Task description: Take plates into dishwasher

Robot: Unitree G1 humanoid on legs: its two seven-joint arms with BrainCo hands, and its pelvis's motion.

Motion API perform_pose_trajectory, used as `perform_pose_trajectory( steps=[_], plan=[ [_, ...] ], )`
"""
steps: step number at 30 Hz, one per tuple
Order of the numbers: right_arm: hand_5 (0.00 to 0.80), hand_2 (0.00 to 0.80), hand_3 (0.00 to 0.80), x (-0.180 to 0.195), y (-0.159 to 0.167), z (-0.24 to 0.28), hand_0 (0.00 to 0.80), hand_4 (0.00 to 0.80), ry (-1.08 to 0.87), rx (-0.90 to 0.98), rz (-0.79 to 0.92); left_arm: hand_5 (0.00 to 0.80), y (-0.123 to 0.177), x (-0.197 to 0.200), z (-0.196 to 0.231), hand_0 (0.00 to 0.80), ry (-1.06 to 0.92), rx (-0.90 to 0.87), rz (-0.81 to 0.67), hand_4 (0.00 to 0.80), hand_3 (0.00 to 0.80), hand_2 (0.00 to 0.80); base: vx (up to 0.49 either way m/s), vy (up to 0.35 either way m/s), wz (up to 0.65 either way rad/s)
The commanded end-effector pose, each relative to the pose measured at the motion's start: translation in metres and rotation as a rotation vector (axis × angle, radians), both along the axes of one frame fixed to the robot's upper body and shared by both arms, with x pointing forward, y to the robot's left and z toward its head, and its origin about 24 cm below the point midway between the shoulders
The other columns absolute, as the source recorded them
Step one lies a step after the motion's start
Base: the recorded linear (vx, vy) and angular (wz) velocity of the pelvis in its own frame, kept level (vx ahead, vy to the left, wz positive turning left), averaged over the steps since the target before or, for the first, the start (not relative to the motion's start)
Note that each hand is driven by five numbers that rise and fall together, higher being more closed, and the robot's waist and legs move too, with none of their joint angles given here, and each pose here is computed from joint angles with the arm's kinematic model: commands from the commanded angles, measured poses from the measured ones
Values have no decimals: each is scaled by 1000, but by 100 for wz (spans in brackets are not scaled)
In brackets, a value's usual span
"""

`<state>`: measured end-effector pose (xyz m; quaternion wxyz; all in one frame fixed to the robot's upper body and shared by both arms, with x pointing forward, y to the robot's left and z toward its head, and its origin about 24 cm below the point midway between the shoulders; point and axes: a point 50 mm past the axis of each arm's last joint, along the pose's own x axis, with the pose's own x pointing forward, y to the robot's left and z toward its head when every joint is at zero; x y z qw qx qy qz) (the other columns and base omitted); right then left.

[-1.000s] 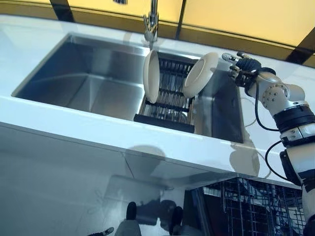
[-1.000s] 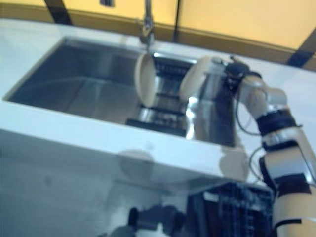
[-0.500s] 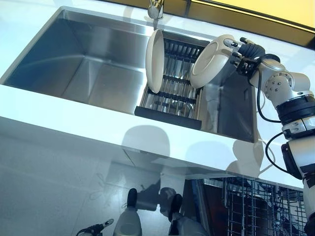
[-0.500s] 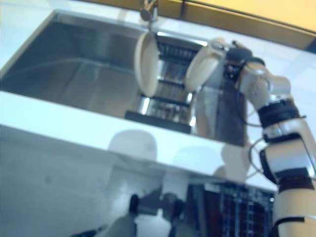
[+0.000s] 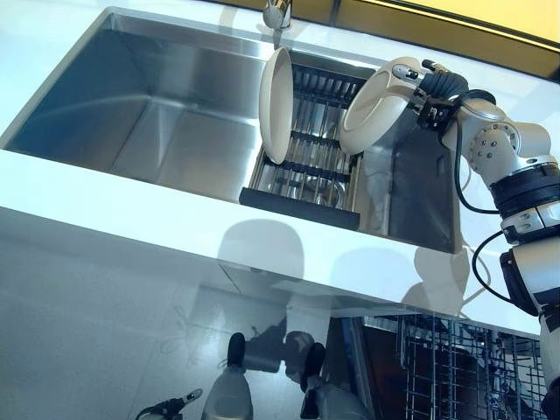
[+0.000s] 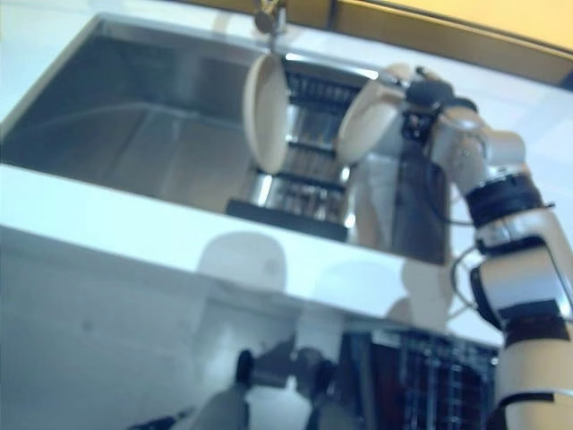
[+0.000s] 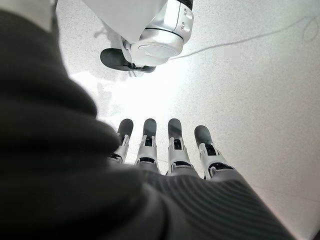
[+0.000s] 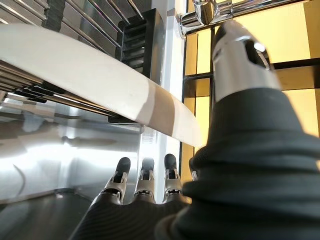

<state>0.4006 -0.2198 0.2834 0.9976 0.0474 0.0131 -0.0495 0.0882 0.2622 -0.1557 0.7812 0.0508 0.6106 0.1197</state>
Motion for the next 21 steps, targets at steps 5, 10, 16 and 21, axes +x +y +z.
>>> perform_pose_trajectory(
  steps=[5,10,16,21],
  plan=[
    [0,0,0,0,13,39,0,0,-95,-22,23,0,4,0,1,0,11,20,-21,0,0,0,0,0,0],
    [0,0,0,1,14,34,0,0,-79,-6,37,0,2,1,1,0,6,15,-24,0,0,0,0,0,0],
    [0,0,0,2,18,33,0,0,-70,-11,49,0,0,2,0,0,-2,5,-19,0,0,0,0,0,0],
    [0,0,0,3,17,32,0,0,-63,-33,32,0,-1,2,0,0,-5,-2,-10,0,0,0,-2,7,0]
  ],
)
